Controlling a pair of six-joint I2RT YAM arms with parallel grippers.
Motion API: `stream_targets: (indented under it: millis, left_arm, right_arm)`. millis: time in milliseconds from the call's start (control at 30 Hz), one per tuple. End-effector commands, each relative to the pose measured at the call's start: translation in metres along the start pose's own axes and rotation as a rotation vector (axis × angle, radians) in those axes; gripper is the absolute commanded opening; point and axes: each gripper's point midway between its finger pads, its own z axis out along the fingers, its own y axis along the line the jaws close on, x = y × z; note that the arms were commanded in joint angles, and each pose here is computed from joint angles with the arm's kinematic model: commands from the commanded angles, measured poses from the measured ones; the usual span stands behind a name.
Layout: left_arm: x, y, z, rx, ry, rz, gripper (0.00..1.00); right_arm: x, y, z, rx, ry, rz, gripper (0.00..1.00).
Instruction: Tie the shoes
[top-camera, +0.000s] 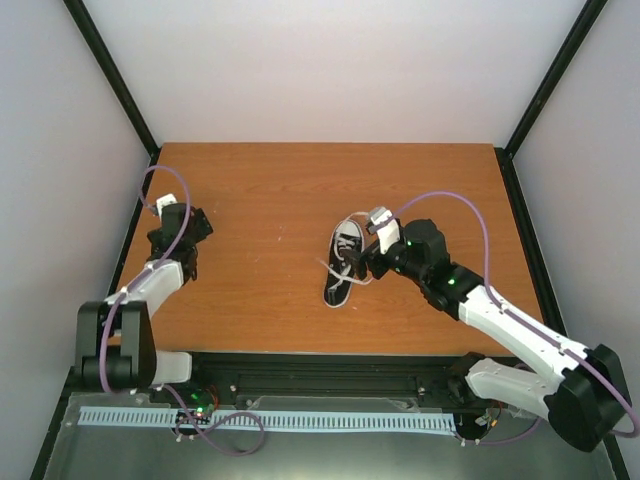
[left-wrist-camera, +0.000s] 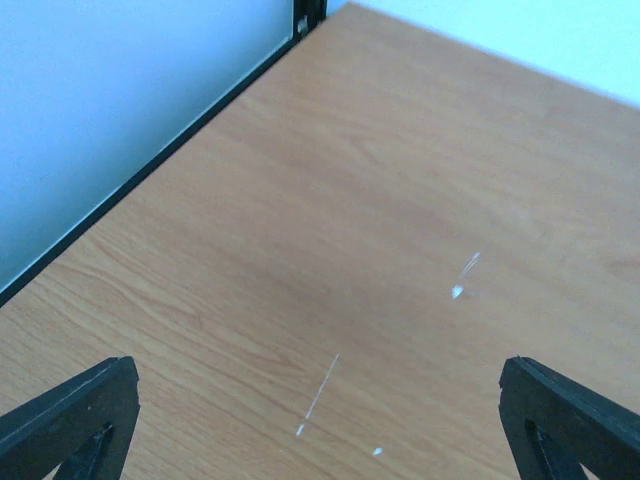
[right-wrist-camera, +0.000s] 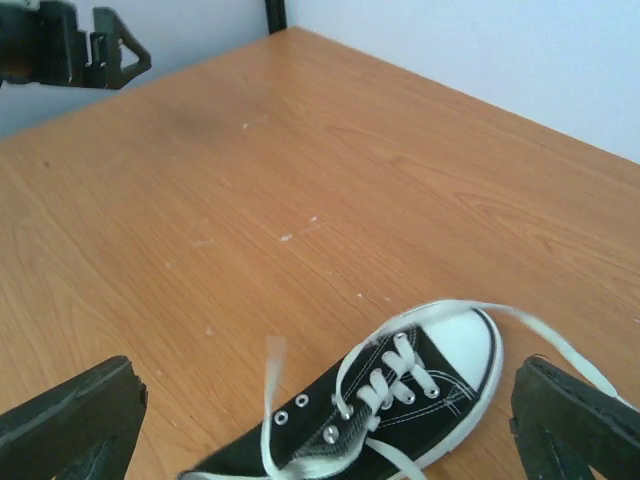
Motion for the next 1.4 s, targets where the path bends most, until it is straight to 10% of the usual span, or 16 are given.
stream_targets:
  millis: [0,300,667,1367]
  left_arm:
    - [-0.027,0.000,-0.023,0.033,-0.081,-0.118,1.00]
    - [-0.015,-0.078,-0.076,0.388,0.105,-0.199,0.99]
    - [0.126,-0.244,-0.184,1.061,0.563,-0.041,0.97]
    - [0.204,-0.309,-0.156,1.048,0.786,0.048,0.79]
  right_arm:
    - [-0.015,-0.006,-0.016,0.039,-0.076,0.126,1.00]
    - [0.024,-0.087,-0.020,0.219,-0.015,0.589,1.00]
    - [0.112,-0.089,0.008,0.164,0.161,0.888,0.95]
    - [0.165,-0.034,0.049,0.149,0.412,0.800,0.72]
